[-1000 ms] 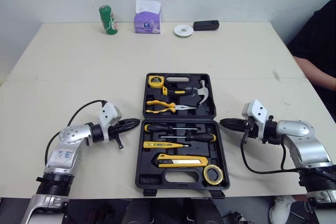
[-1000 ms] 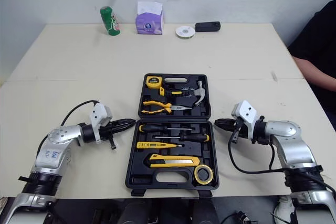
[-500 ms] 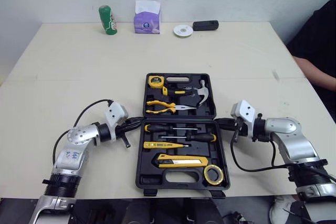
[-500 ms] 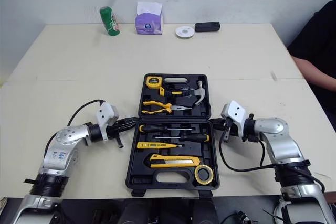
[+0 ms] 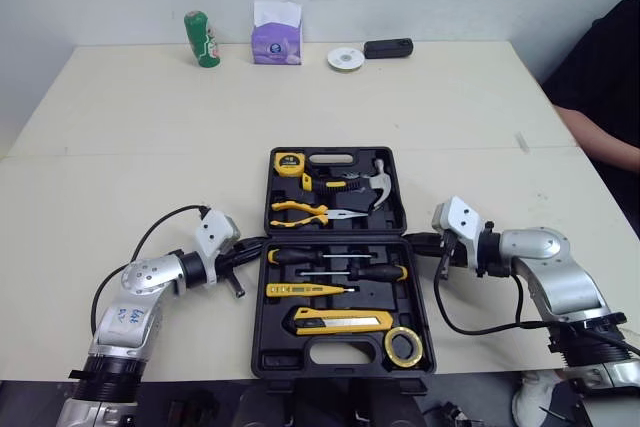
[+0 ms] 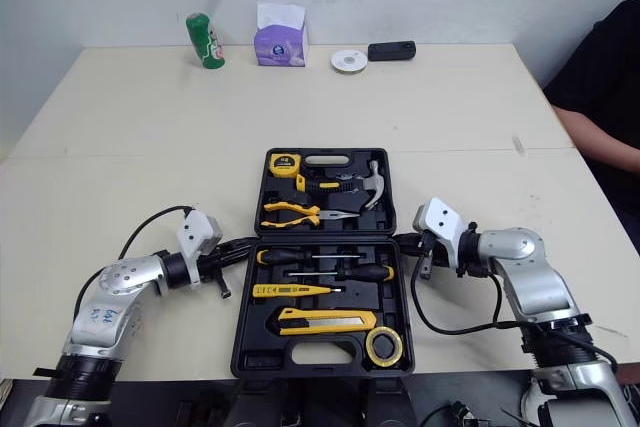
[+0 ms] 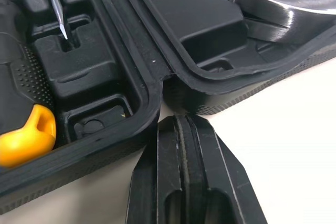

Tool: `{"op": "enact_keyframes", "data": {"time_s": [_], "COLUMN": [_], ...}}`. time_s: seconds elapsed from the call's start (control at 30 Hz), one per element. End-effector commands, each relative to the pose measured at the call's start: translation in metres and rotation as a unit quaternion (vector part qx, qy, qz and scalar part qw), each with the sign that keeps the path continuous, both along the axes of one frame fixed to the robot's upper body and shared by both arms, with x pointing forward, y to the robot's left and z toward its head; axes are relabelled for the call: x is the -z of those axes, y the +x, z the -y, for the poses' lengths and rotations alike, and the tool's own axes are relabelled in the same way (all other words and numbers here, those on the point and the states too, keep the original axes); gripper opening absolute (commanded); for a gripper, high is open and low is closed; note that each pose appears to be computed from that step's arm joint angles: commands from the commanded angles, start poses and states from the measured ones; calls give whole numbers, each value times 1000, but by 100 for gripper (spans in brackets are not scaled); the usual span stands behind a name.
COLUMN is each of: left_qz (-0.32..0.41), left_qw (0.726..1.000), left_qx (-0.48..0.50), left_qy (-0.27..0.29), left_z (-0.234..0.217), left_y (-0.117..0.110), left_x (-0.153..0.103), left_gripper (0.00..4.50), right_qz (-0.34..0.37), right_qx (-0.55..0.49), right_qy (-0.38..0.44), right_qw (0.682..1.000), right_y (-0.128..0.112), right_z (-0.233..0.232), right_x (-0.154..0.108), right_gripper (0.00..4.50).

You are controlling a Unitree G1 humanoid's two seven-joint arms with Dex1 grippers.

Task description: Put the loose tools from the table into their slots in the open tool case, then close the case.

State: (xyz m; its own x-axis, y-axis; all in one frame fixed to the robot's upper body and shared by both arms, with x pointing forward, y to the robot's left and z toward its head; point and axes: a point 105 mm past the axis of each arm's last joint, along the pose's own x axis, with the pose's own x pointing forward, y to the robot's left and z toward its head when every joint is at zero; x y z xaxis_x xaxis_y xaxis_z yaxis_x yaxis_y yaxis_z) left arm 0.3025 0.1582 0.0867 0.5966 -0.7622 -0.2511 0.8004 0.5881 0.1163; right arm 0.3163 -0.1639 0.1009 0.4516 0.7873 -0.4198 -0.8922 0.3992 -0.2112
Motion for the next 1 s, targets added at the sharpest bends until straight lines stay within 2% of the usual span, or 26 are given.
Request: {"op": "enact_keyframes", "data": {"time_s": [0.03,0.2,0.27,0.3,0.33,0.43,0.53,0.57,0.63,0.7,0.77,0.8,0.9,1.0], "left_qz": [6,-8,-10,-4,8,22,-1,-20,-57,-80,-145,-161,-178,-213], "left_qw": [999,1000,999,998,998,998,998,997,993,993,986,982,979,970], "left_qx": [33,-7,-46,-58,-55,-60,-60,-77,-102,-85,-84,-86,-102,-116], "left_qy": [1,10,4,5,2,3,19,20,23,10,19,38,14,16], "left_z": [17,-8,-27,-33,-37,-51,-59,-62,-66,-58,-53,-51,-35,-22], "left_y": [-6,-2,3,4,4,5,8,12,19,17,12,12,24,28], "left_x": [-2,-1,-10,-14,-23,-44,-55,-60,-72,-82,-84,-86,-103,-108], "left_gripper": [2,2,64,88,125,259,413,449,449,449,449,449,449,449], "right_qz": [15,15,14,14,3,-24,-119,-150,-194,-227,-273,-279,-273,-259], "right_qx": [-42,15,78,93,103,152,213,232,272,298,313,315,296,291], "right_qy": [3,-28,-44,-46,-33,22,101,103,96,100,100,83,86,90], "right_qw": [999,999,996,995,994,988,964,956,938,922,904,903,911,916], "right_y": [-6,3,9,10,7,3,-1,-3,-4,-4,-6,-6,3,13], "right_z": [-16,13,36,42,48,60,65,68,71,70,64,62,45,30], "right_x": [-3,0,-2,-4,-9,-28,-48,-53,-61,-66,-69,-71,-84,-94], "right_gripper": [0,0,0,65,92,232,397,444,444,444,444,444,444,444]}}
